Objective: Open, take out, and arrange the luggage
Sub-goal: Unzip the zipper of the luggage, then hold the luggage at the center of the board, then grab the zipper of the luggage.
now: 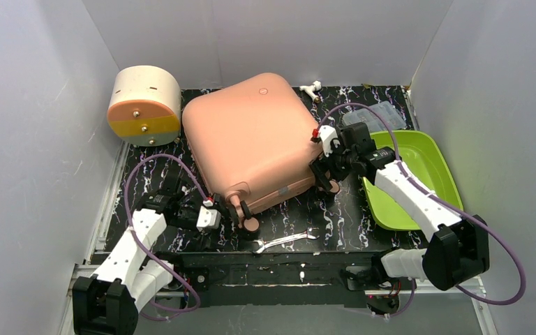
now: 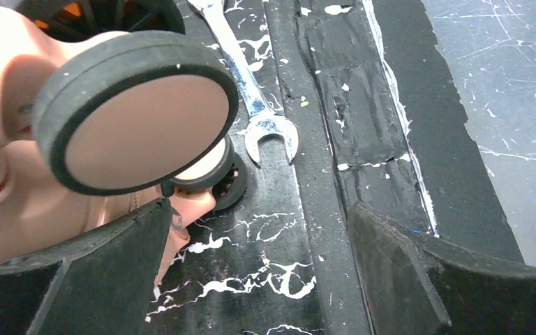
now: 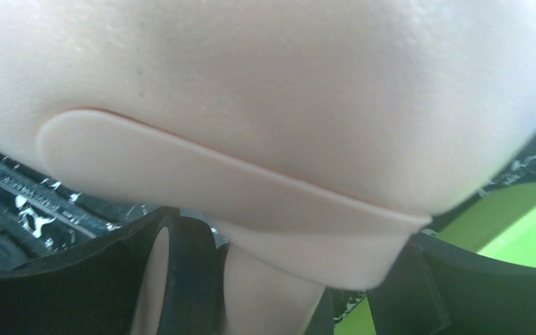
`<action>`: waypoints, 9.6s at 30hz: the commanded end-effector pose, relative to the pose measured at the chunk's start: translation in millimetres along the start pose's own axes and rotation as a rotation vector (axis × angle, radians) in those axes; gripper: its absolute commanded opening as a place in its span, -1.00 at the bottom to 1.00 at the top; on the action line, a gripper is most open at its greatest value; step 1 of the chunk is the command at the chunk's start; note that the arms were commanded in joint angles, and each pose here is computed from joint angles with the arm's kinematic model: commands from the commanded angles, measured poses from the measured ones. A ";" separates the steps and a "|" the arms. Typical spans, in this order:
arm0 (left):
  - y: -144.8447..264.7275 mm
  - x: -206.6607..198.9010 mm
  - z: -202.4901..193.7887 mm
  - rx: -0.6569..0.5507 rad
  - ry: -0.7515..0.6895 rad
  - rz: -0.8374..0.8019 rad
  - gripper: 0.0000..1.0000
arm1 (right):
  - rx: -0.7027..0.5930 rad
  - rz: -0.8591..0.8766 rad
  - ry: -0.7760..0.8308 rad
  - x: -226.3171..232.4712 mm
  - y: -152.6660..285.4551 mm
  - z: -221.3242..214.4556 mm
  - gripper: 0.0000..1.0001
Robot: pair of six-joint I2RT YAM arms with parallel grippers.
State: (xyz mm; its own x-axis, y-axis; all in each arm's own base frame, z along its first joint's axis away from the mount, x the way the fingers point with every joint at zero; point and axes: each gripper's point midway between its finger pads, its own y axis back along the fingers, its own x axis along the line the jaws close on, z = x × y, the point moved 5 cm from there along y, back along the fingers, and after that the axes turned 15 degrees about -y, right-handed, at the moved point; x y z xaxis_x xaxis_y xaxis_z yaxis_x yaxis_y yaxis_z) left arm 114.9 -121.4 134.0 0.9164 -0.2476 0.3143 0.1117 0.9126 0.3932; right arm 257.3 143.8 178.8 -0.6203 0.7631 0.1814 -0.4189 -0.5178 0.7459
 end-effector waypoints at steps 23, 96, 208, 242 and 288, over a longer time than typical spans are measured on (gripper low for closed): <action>24.5 39.2 16.1 0.158 0.060 0.238 0.97 | -0.331 -0.484 -0.186 -108.8 51.4 79.1 1.00; -19.6 98.8 0.6 0.053 0.195 0.066 0.97 | -0.417 0.473 0.159 -0.5 -83.1 36.4 1.00; -11.7 92.0 33.4 -0.122 0.259 -0.089 0.97 | -0.703 1.002 0.183 115.0 -69.0 10.2 -0.11; 19.5 220.3 118.4 -0.243 0.004 0.089 0.97 | -0.608 0.678 0.100 51.0 -73.3 -1.7 -0.97; -23.3 234.9 98.3 -0.222 0.109 0.015 0.97 | -0.729 0.712 0.095 33.9 -77.7 -4.7 0.05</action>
State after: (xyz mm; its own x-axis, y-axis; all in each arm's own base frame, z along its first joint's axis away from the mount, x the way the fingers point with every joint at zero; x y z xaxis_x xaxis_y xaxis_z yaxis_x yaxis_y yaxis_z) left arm 296.0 -234.3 277.0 0.9525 -0.2205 0.2100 0.1827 0.9656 0.1851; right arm 268.5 212.4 109.8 -0.8332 0.1587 0.5298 -0.2026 -0.9789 -0.0254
